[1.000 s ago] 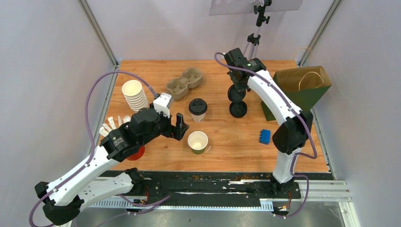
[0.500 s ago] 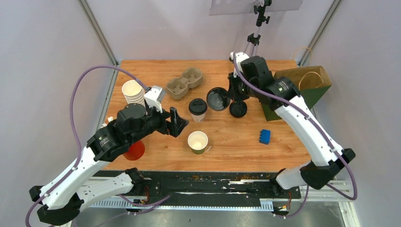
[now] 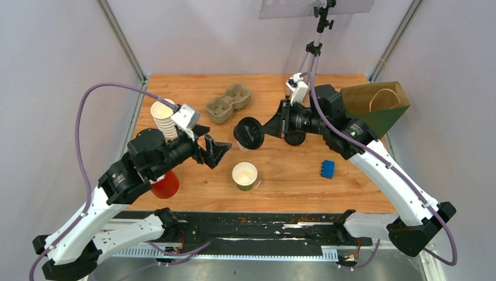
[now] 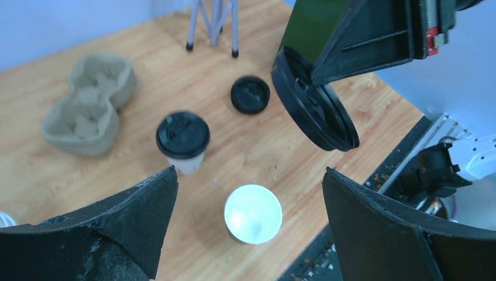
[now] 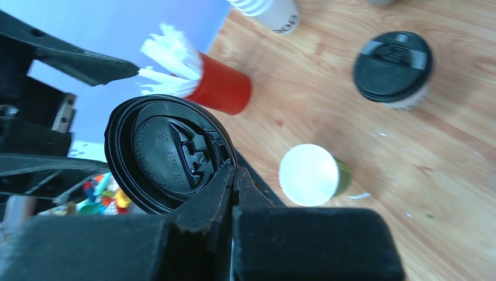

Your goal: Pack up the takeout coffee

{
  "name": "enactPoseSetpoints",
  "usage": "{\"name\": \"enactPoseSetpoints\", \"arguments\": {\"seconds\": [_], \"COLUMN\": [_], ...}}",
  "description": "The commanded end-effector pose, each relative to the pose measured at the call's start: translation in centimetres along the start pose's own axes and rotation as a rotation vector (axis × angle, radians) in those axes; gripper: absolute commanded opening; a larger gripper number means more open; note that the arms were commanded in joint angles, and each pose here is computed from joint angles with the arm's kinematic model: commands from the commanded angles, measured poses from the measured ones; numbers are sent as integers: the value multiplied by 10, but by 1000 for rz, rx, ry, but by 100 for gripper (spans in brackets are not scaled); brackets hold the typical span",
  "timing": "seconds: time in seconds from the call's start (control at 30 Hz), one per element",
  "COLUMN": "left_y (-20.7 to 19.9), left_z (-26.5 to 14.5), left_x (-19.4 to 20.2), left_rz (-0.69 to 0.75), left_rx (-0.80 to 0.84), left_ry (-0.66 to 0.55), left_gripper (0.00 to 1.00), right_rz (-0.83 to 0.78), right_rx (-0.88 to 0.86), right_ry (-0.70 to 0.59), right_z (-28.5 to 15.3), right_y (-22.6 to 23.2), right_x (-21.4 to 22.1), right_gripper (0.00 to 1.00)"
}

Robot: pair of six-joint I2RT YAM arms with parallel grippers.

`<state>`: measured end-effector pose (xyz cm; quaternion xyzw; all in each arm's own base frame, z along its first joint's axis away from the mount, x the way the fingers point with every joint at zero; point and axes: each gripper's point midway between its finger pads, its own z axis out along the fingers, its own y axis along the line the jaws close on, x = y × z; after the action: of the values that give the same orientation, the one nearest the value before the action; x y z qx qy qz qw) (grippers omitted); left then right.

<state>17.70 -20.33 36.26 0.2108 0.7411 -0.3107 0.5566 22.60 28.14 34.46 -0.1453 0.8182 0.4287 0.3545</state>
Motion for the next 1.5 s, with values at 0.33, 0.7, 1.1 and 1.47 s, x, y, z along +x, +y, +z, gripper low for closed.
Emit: {"name": "enactPoseSetpoints", "arguments": {"seconds": [0.33, 0.7, 1.1, 1.47], "left_y": [-53, -70, -80, -85], "left_z": [-10, -12, -11, -11], "left_x": [-40, -67, -79, -84], "left_rz": [645, 751, 694, 674], "left_rx": [368, 411, 439, 453], "left_ry": [-320, -527, -638, -673], "left_gripper": [100, 100, 100, 100], "right_rz": [128, 188, 240, 224], "right_rx": [-482, -659, -767, -767], "right_ry": [-46, -7, -33, -29], "right_z": [-20, -25, -22, -20], "right_y": [89, 109, 114, 112], "right_x": [-24, -20, -24, -21], "right_gripper": [0, 0, 0, 0]}}
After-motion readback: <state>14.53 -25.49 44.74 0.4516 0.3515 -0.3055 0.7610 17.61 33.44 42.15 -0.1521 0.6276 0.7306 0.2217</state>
